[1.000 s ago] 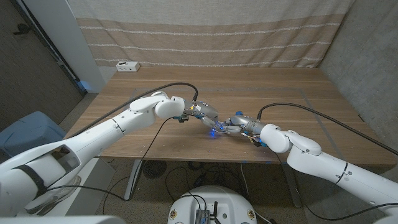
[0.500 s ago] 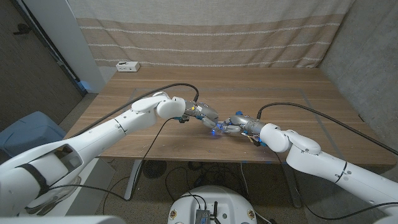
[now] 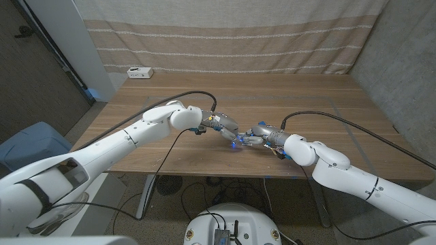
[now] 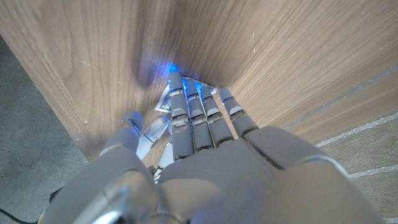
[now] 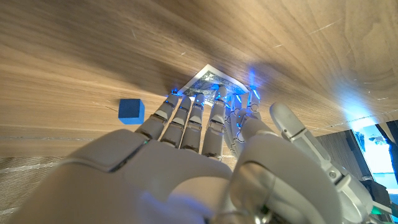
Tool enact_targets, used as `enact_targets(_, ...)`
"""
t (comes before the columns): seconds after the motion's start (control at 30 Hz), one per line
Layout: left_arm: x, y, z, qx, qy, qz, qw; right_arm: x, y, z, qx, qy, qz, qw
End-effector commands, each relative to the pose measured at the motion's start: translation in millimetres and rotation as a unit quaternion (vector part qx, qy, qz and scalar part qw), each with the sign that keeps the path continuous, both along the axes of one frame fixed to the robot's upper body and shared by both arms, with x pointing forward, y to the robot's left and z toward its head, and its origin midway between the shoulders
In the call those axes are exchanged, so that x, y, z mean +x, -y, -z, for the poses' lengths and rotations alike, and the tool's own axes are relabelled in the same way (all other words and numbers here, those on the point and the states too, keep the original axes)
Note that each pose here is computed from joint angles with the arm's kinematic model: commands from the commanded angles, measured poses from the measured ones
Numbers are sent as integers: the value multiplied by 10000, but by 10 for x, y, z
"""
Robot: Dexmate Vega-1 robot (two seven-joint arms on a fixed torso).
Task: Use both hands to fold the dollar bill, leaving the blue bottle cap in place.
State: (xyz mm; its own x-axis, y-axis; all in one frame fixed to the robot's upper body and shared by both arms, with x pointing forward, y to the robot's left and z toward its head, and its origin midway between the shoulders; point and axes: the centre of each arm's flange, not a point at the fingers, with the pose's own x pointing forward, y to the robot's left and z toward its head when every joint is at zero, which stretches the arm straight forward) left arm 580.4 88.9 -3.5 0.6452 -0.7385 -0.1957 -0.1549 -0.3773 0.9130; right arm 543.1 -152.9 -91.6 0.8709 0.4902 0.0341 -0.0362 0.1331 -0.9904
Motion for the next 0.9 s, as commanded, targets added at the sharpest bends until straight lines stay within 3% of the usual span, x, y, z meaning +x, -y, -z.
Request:
enact_targets(0.03,-41,-56,-146,-230,360,15,9991,9,-1,16,-36,-51,42,10000)
enact_targets(0.2,-49,-56,-166,-259,440,37,9987,8,-2,16,-30,-55,35,10000)
enact_targets(0.9,90,1,-27,-75,154,-52,9998,35,-6,-13,27,-108,-22,9999)
